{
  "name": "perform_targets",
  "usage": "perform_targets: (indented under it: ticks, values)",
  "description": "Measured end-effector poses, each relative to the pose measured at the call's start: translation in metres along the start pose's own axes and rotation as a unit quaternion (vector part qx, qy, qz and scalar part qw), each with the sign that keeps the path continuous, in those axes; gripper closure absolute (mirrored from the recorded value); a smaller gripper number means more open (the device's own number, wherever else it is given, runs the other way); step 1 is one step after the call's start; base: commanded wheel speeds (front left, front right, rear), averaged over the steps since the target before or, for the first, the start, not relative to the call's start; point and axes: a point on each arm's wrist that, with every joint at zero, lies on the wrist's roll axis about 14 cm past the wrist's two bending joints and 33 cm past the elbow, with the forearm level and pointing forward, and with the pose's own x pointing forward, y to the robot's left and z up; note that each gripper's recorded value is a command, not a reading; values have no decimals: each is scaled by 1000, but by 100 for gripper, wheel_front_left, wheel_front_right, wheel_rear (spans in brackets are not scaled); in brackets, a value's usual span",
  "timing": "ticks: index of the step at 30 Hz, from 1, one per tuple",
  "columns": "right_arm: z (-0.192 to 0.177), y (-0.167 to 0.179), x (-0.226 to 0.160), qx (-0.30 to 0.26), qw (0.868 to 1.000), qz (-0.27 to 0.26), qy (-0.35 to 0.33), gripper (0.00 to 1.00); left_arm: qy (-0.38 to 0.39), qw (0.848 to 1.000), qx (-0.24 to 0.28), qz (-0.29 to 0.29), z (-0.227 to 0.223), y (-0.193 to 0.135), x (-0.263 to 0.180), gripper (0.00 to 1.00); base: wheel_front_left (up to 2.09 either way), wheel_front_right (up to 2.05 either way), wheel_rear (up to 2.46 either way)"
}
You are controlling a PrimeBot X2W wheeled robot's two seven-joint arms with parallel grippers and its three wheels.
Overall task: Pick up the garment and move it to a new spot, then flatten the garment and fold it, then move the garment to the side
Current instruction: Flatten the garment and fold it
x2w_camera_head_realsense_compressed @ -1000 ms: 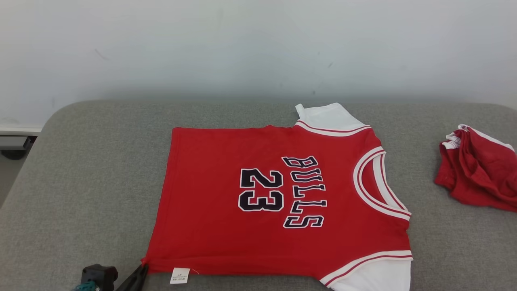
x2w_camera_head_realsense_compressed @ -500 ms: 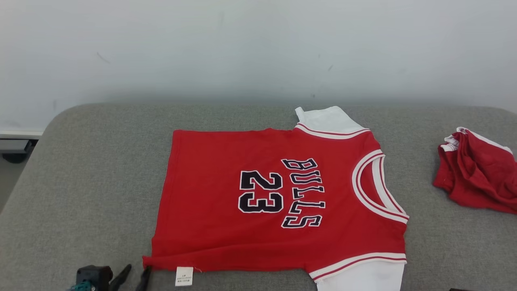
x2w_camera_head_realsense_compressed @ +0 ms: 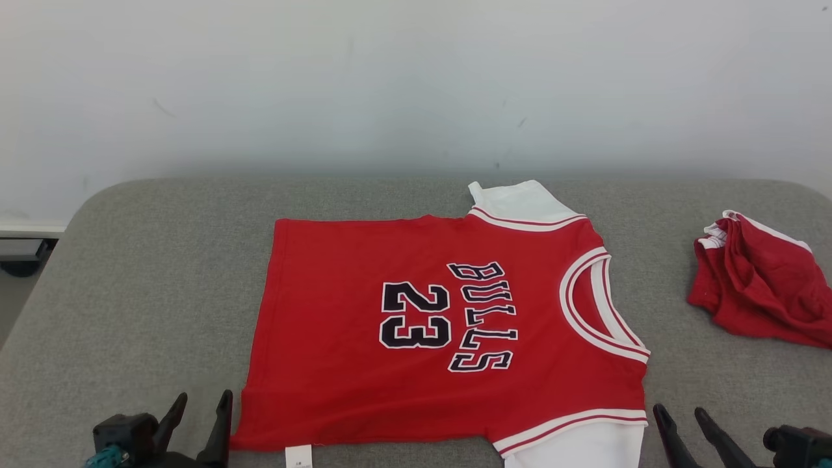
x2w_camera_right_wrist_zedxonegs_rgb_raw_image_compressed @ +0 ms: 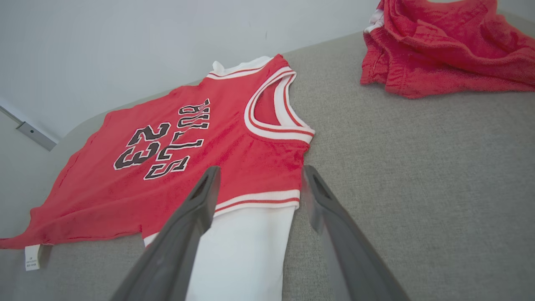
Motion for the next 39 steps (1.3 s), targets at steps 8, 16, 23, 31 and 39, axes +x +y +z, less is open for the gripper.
perform_targets:
  ticks: [8,16,23,31,39]
  values:
    - [47,22,6,-39,994,32,-94,0,-55,998,-16,-6,30,-15,1,0,0,0,0]
    - [73,23,-1,-77,984,28,-160,0,-84,996,-33,0,45,-18,-4,0,0,0,0]
    - [83,1,-14,-94,978,-11,-186,0,-86,996,-24,15,40,-9,-14,0,0,0,0]
    - [76,-19,-27,-88,977,-50,-187,0,-110,994,-22,13,51,-14,-21,0,0,0,0]
    - [81,-13,-26,-105,973,-48,-201,0,-119,992,-7,30,52,-8,-27,0,0,0,0]
